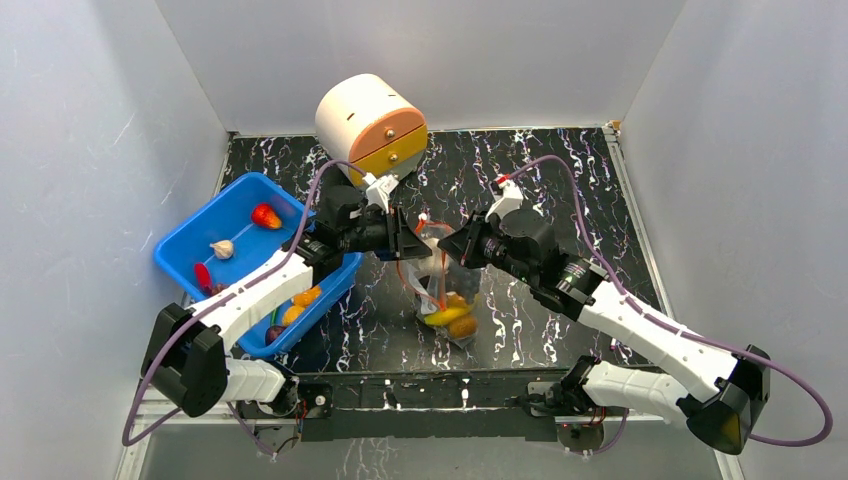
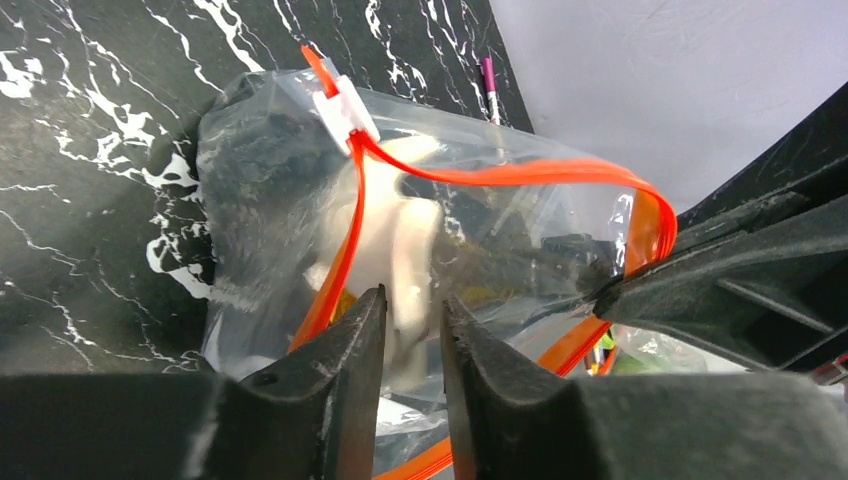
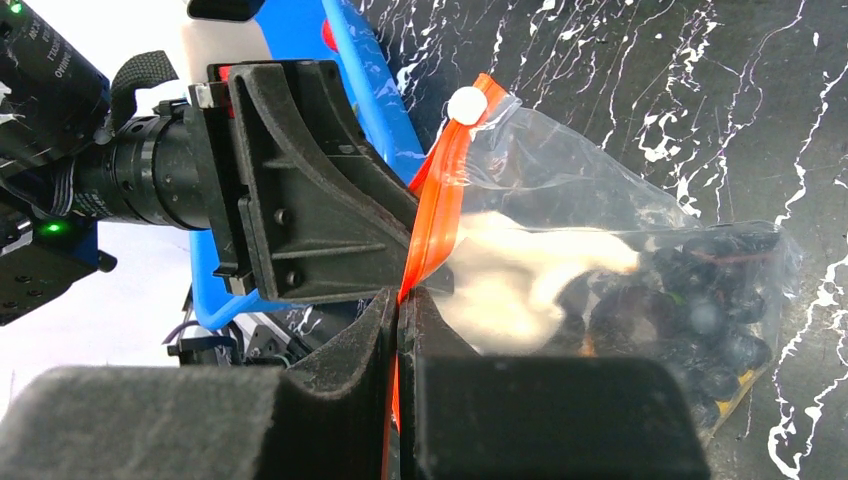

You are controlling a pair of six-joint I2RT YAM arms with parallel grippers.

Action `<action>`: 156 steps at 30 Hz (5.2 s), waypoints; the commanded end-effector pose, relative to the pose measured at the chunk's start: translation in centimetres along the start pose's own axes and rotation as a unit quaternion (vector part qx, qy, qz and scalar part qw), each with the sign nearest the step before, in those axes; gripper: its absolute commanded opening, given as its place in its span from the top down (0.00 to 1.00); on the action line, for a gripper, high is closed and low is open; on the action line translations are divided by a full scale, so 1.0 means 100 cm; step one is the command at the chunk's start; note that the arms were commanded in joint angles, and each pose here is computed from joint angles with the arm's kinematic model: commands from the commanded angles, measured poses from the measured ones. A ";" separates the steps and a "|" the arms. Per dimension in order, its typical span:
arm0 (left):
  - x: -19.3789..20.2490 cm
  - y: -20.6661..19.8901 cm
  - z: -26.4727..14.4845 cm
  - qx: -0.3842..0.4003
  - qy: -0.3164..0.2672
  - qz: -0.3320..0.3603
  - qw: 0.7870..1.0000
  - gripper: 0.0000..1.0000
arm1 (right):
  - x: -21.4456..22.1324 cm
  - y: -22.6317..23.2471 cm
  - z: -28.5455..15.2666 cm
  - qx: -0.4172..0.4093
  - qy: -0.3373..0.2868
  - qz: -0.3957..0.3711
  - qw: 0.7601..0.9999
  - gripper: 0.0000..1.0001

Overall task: Place the food in the zip-top bag and seal the zipper
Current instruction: Place the fake vegetable in the zipper food storage bag, then zip the zipper food storage bag at the center of the board.

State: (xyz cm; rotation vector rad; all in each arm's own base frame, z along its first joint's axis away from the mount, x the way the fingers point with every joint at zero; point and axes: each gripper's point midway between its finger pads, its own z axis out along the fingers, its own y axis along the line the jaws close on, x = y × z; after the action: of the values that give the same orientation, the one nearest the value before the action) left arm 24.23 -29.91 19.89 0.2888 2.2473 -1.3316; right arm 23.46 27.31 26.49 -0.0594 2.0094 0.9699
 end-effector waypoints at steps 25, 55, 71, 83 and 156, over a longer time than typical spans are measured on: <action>0.009 -0.063 -0.101 0.093 -0.036 0.617 0.781 0.42 | -0.029 0.064 -0.059 -0.148 0.049 -0.283 0.946 1.00; 0.076 -0.033 -0.089 0.205 0.051 0.647 0.733 0.45 | 0.025 0.075 -0.065 -0.264 0.136 -0.302 0.906 1.00; 0.080 -0.045 -0.093 0.235 0.039 0.648 0.724 0.48 | 0.018 0.072 -0.058 -0.253 0.129 -0.329 0.901 1.00; 0.075 -0.046 -0.088 0.228 0.023 0.632 0.740 1.00 | 0.016 0.063 -0.050 -0.229 0.119 -0.339 0.905 1.00; 0.039 -0.060 -0.087 0.147 0.025 0.477 0.866 0.58 | 0.019 0.067 -0.023 -0.298 -0.016 -0.508 0.808 1.00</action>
State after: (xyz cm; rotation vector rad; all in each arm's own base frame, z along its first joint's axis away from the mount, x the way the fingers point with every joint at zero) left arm 16.05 -25.34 25.84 1.3452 1.5390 -1.0193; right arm 17.86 30.68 26.35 -1.3933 1.3348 0.7837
